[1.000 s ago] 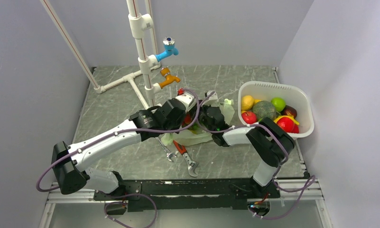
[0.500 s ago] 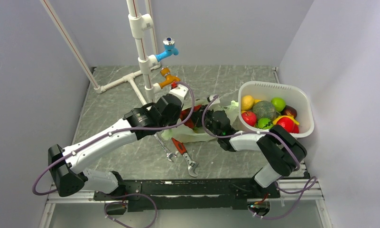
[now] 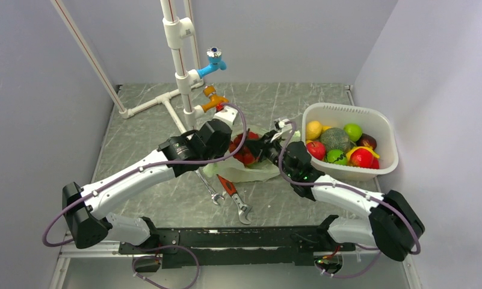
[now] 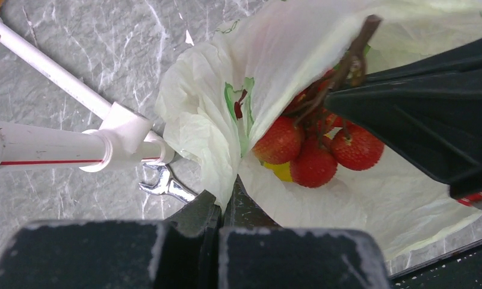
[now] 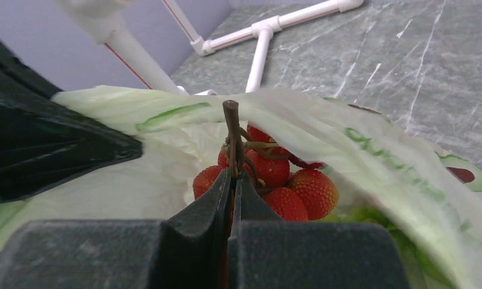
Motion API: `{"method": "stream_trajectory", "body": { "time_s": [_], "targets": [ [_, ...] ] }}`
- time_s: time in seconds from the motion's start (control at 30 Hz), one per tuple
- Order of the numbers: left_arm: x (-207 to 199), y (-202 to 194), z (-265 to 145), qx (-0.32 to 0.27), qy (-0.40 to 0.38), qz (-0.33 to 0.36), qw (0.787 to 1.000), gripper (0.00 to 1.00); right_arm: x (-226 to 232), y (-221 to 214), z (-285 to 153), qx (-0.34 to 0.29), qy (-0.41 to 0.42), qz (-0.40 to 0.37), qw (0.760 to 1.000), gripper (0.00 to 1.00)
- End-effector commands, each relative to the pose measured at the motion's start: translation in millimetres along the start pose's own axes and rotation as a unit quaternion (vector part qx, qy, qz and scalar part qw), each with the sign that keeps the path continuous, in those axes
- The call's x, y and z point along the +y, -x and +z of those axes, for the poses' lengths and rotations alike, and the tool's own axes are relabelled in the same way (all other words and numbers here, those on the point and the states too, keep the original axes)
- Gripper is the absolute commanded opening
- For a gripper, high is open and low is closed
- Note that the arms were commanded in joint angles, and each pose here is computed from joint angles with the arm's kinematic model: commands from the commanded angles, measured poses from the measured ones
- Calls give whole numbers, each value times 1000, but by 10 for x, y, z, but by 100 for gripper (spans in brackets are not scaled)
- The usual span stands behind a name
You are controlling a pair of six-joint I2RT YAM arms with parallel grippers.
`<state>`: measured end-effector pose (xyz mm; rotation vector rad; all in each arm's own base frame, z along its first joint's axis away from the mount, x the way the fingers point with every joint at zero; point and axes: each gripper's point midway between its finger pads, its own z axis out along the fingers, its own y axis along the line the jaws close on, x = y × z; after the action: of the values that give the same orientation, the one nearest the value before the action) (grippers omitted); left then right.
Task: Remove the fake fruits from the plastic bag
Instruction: Take out the fake fruit from the plastic bag, then place the fake fruit in the bin.
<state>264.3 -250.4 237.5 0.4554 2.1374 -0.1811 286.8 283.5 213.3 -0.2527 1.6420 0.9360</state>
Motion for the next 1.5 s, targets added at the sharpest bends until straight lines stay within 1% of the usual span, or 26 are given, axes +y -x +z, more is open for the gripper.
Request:
{"method": "stream_trajectory", "body": {
  "time_s": [0.0, 0.07, 0.13, 0.2, 0.27, 0.37, 0.47, 0.57, 0.8, 1.03, 1.2, 1.27, 1.33, 1.4, 1.47],
  "targets": [
    [9, 96, 35, -12, 8, -15, 1000, 0, 147, 122, -143, -11, 28, -17, 999, 0],
    [6, 135, 16, -16, 6, -18, 1000, 0, 116, 32, -173, -1, 28, -20, 999, 0],
    [-42, 200, -22, -31, -12, -23, 999, 0, 80, -61, -193, 13, 25, -19, 999, 0],
    [-35, 223, -38, -40, -13, -27, 999, 0, 119, -84, -231, 16, 37, -18, 999, 0],
    [-31, 191, -24, -33, -10, -25, 999, 0, 160, -60, -256, 15, 44, -18, 999, 0],
    [-78, 46, 66, -3, -11, -20, 1000, 0, 173, 27, -292, 12, 38, -23, 999, 0],
    [-108, -133, 144, 23, -13, -20, 999, 0, 202, 228, -331, -6, 28, -31, 999, 0],
    [-99, -229, 174, 31, -10, -22, 999, 0, 239, 478, -389, -32, 17, -38, 999, 0],
    [-87, -267, 155, 32, -12, -23, 999, 0, 200, 1089, -561, -111, -42, -37, 992, 0],
    [-125, -385, 180, 47, -21, -26, 998, 0, 325, 1601, -700, -167, -51, -31, 984, 0],
    [-88, -427, 185, 51, -12, -24, 998, 0, 362, 1920, -905, -206, -68, -47, 975, 0],
    [-81, -443, 189, 53, -10, -26, 998, 0, 304, 1984, -983, -212, -90, -54, 972, 0],
    [-88, -448, 188, 52, -12, -27, 998, 0, 167, 2038, -1097, -228, -130, -51, 964, 0],
    [-89, -460, 187, 53, -13, -27, 998, 0, -39, 2098, -1259, -254, -187, -38, 948, 0],
    [-87, -463, 179, 53, -14, -27, 998, 0, -244, 2143, -1450, -280, -246, -24, 928, 0]
  ]
}}
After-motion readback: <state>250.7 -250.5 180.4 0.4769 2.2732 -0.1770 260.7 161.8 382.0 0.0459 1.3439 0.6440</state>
